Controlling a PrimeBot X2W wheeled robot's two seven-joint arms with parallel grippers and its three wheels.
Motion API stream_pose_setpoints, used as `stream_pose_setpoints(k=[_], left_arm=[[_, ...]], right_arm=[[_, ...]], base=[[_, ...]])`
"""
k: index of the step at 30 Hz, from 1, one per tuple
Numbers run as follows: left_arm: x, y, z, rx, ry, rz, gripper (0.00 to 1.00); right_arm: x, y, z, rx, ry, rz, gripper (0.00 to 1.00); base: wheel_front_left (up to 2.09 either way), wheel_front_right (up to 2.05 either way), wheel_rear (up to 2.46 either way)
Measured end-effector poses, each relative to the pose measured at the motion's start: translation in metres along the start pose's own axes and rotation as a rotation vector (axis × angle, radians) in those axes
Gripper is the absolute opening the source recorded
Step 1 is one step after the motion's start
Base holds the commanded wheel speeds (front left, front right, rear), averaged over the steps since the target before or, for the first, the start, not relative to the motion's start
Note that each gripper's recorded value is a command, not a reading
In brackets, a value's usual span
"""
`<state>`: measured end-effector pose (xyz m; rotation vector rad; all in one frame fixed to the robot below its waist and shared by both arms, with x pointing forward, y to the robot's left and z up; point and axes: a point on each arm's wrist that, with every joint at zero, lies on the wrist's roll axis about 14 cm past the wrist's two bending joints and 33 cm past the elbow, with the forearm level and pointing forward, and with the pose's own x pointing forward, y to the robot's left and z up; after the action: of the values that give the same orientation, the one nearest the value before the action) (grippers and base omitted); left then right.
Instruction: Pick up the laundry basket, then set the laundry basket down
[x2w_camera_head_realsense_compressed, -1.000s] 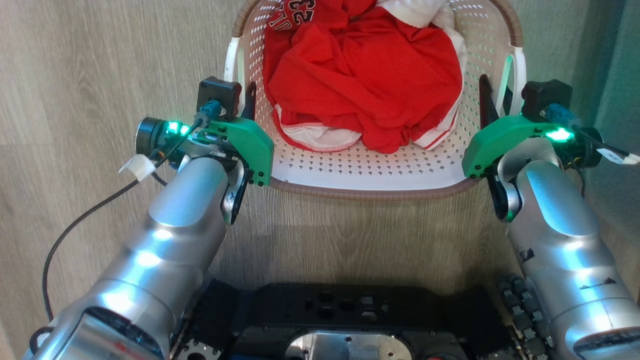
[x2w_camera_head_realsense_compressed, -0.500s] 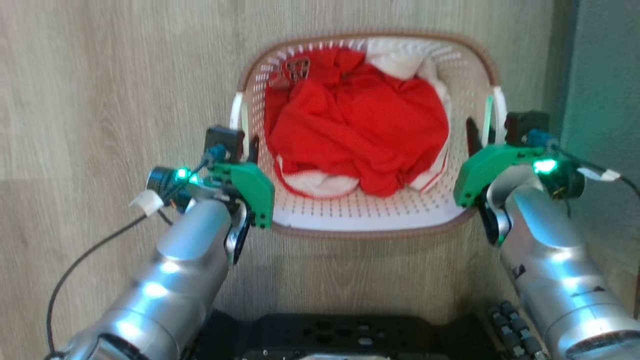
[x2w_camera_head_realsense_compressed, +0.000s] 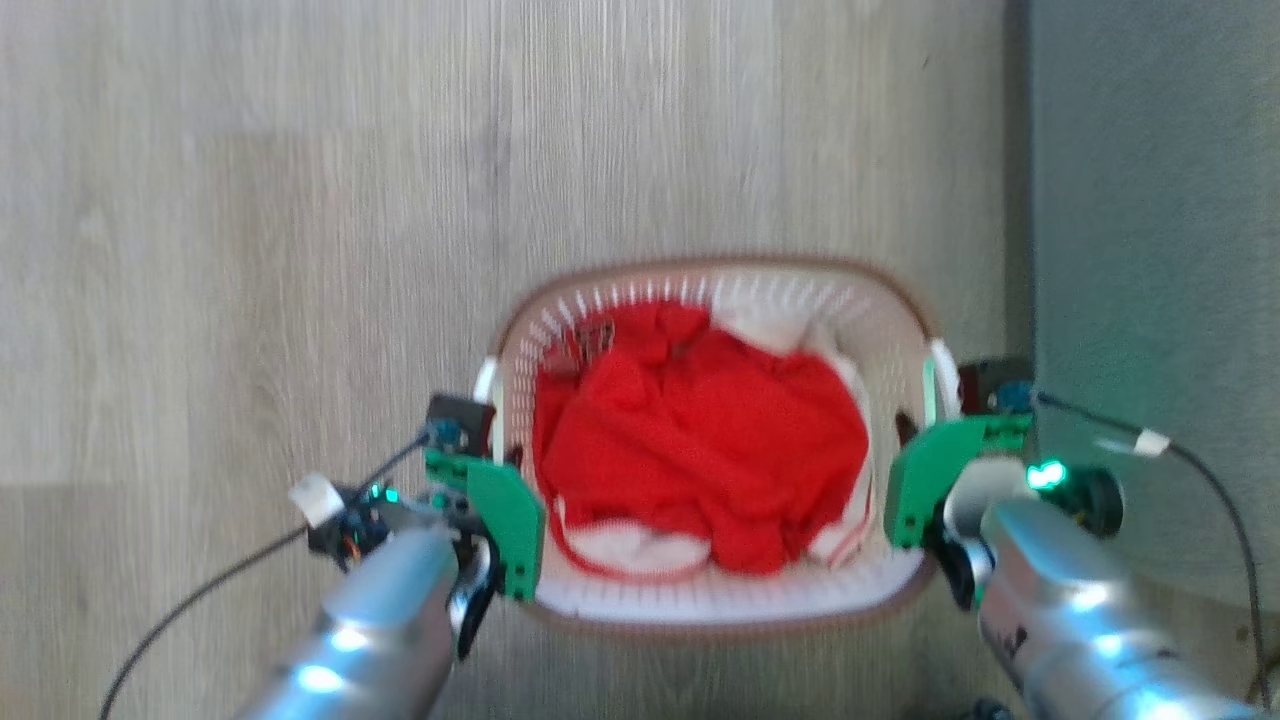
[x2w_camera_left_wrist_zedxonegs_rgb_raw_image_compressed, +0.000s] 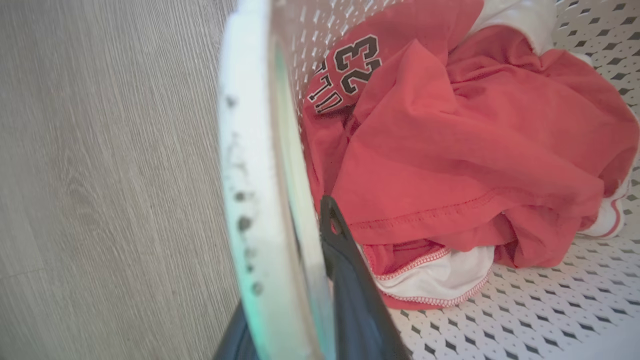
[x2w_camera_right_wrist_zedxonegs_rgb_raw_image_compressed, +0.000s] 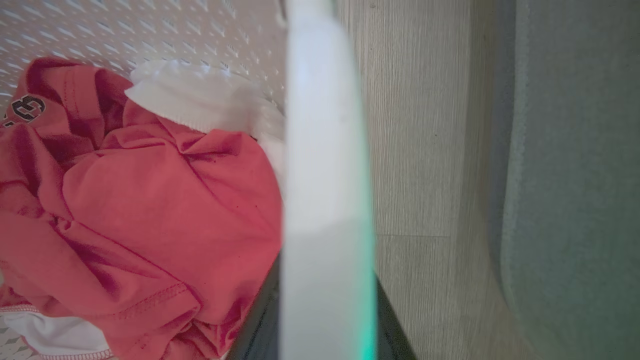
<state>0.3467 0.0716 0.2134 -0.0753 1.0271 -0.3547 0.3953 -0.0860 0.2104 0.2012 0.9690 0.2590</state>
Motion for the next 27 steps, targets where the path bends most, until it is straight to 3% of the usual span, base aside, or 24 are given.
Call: stream_pose_setpoints(k=[15,27], left_arm=[[-0.063,-0.033,-0.029,0.038,0.025,-0.024,0.00],[-0.089,-0.038,-0.041,0.071,0.019,-0.014,0.00]], right_arm=[[-0.077,0.017,-0.024,0.028,0.045,-0.004,0.00],[-0.106,0.034,-0.031,0.008,0.043,0.026,0.00]], base=[[0.00,0.00,0.00],[0.00,0.00,0.00]])
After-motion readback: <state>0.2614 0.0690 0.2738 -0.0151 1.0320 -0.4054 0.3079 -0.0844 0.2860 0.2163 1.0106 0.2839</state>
